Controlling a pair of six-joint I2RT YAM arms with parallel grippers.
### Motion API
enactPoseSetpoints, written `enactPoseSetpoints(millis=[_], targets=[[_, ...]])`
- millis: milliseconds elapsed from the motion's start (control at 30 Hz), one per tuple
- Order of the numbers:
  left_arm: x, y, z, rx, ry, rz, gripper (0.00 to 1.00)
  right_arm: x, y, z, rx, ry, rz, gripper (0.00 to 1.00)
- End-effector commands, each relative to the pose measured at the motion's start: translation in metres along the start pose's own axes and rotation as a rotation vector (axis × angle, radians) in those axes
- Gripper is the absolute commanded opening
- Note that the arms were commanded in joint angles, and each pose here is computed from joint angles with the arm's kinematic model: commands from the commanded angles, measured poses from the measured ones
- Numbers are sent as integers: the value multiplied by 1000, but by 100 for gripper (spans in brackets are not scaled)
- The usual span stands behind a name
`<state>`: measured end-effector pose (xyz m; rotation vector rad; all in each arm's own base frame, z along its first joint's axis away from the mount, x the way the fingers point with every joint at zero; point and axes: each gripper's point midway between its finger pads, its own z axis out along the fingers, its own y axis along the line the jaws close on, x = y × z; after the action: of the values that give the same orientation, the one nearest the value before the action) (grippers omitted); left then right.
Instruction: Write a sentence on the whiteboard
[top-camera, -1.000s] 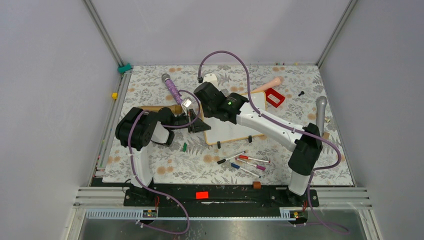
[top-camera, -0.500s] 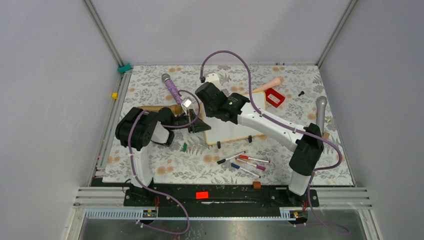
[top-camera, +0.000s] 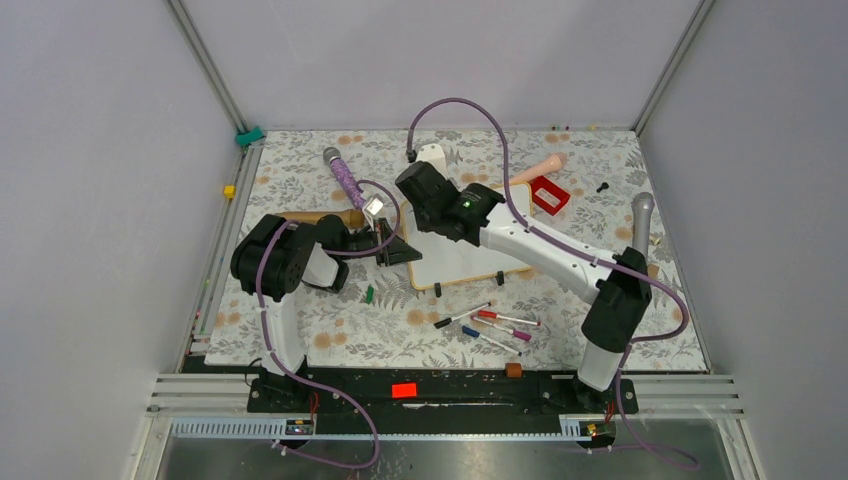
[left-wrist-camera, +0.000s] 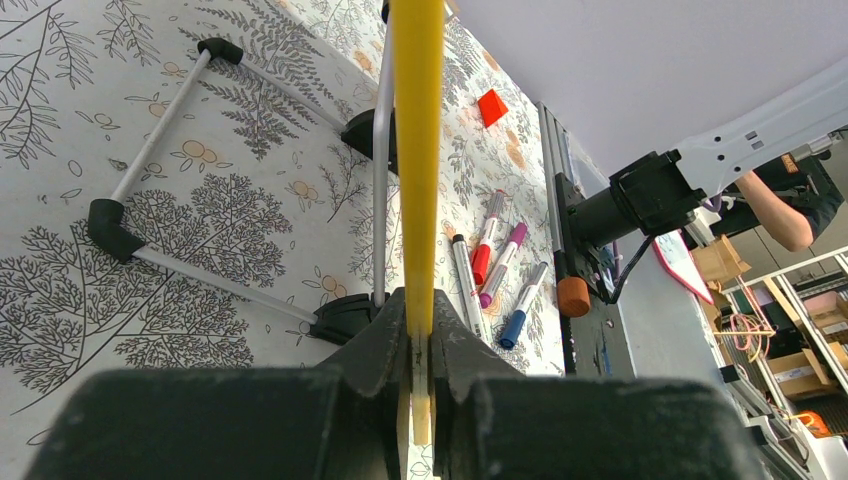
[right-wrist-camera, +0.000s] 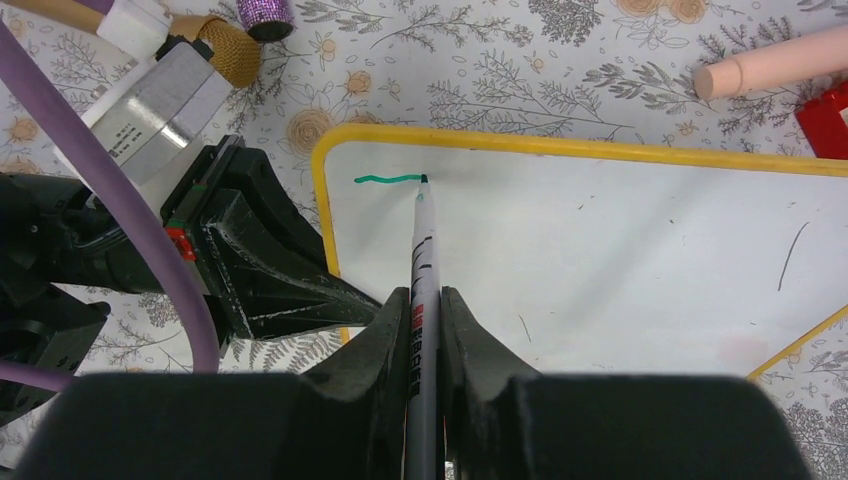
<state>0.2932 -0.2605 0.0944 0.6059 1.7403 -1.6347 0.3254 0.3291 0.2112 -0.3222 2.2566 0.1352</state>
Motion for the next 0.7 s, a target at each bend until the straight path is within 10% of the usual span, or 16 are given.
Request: enactPoseSetpoints(millis=[0, 667], targets=[[-9, -22, 2, 70, 3, 114, 0, -27, -17, -22, 9, -90, 49, 0], [-10, -22, 2, 70, 3, 114, 0, -17, 9, -13, -118, -62, 28, 0]])
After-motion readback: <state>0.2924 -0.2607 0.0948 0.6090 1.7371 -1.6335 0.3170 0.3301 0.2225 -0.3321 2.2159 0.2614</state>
